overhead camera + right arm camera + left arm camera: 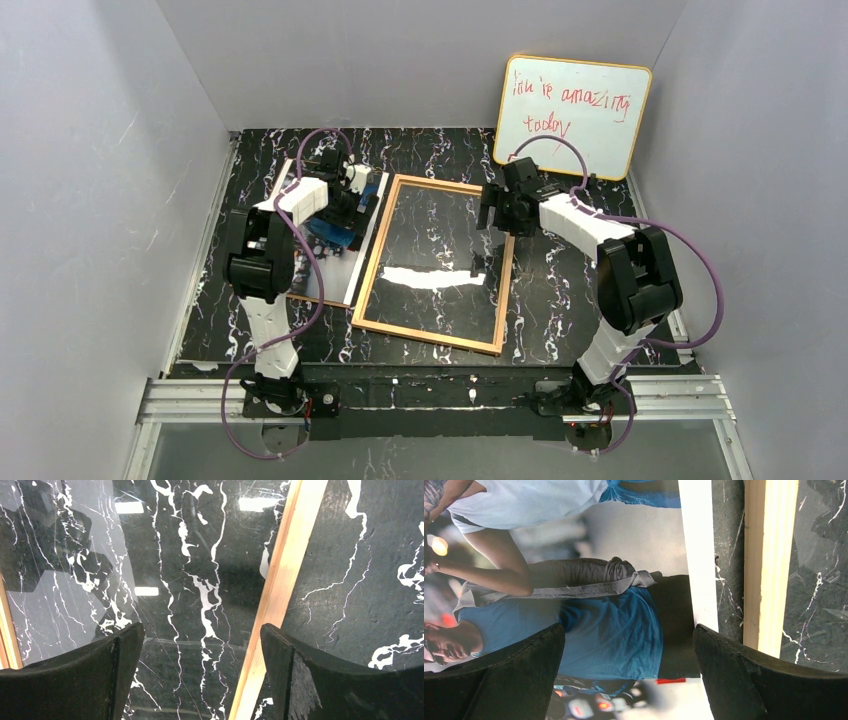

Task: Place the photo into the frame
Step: Place the photo frame item in the photo frame, then move the photo frame to the center of the board.

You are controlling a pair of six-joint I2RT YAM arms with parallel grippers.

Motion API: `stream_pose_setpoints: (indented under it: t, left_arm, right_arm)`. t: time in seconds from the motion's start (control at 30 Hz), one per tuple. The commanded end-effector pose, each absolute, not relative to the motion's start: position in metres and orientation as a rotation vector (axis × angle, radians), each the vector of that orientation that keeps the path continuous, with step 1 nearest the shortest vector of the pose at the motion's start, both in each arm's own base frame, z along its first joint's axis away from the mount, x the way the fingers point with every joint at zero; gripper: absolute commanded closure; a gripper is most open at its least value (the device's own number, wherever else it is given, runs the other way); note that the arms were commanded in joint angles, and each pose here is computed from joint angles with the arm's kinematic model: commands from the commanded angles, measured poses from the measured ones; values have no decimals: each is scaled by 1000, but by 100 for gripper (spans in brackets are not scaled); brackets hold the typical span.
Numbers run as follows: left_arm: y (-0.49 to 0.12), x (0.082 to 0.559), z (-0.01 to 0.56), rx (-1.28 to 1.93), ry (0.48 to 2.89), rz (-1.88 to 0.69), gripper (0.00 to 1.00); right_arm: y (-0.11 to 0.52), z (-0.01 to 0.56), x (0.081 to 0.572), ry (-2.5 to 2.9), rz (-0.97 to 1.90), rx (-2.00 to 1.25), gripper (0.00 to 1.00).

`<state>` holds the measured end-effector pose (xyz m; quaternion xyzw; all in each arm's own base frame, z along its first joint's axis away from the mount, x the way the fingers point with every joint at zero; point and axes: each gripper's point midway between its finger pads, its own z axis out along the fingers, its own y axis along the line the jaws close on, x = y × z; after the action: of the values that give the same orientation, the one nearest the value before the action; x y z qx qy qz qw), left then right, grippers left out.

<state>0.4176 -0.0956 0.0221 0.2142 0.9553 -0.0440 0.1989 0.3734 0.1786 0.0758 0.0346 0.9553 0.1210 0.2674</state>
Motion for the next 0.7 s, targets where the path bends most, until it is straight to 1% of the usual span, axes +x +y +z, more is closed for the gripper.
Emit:
stream_pose_setpoints:
  t: [0.0, 0.17, 0.3, 0.47, 0.67]
  left_arm:
    - [-107, 359, -13, 700, 2858, -229, 2]
    - [-117, 356, -14, 743, 2844, -223, 2]
    - [-127, 350, -20, 787, 2847, -219, 2]
    - [-133, 344, -31, 836, 2861, -195, 2]
    - [-143, 333, -39, 897, 2874, -189, 2]
  right_arm:
    - [163, 82, 380, 2542, 368, 211, 5]
    - [145, 76, 379, 2547, 376, 298, 2]
    - [144, 60, 374, 2568, 539, 384, 2]
    - [152, 62, 382, 2528, 734, 441, 3]
    - [156, 73, 401, 2495, 784, 451, 3]
